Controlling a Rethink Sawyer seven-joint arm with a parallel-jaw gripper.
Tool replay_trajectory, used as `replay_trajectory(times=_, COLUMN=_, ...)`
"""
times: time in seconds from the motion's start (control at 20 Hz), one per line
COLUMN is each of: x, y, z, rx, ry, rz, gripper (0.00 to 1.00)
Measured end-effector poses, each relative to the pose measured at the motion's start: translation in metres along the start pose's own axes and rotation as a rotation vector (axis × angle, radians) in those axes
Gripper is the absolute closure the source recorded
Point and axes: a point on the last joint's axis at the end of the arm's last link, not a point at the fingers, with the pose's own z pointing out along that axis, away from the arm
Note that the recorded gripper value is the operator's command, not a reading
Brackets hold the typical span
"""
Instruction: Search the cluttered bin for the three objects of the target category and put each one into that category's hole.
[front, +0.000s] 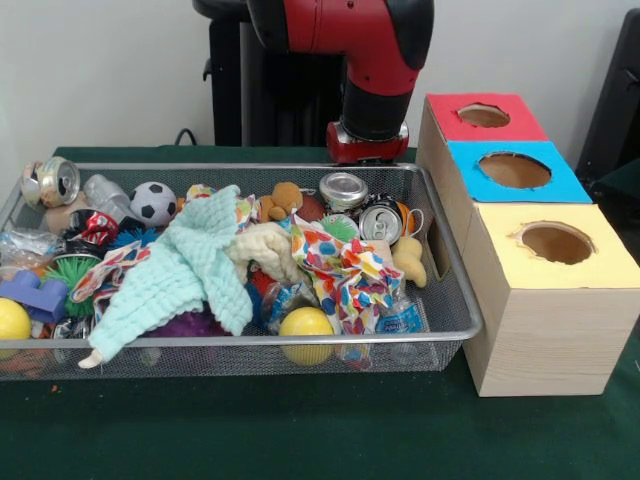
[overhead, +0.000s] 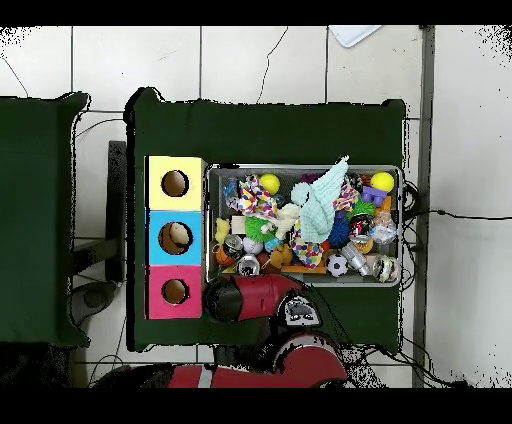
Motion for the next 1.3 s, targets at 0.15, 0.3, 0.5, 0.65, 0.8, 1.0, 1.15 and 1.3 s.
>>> replay_trajectory(times=0.15, x=0.000, y=-0.003, z=0.000, rx=0.003, ry=0.009, rz=-0.010, gripper=0.00)
replay_trajectory(times=0.3, x=-0.001, y=-0.005, z=0.000, rx=0.002, ry=0.032, rz=-0.012, gripper=0.00)
replay_trajectory(times=0.5, x=-0.004, y=-0.007, z=0.000, rx=-0.003, ry=0.073, rz=-0.012, gripper=0.00)
replay_trajectory(times=0.65, x=-0.006, y=-0.009, z=0.000, rx=-0.006, ry=0.102, rz=-0.012, gripper=0.00)
replay_trajectory(times=0.8, x=-0.007, y=-0.010, z=0.000, rx=-0.008, ry=0.123, rz=-0.012, gripper=0.00)
replay_trajectory(times=1.0, x=-0.009, y=-0.011, z=0.001, rx=-0.009, ry=0.153, rz=-0.014, gripper=0.00)
replay_trajectory(times=1.15, x=-0.010, y=-0.010, z=0.000, rx=-0.005, ry=0.164, rz=-0.018, gripper=0.00)
replay_trajectory(times=1.3, x=-0.011, y=-0.008, z=0.000, rx=-0.004, ry=0.163, rz=-0.021, gripper=0.00)
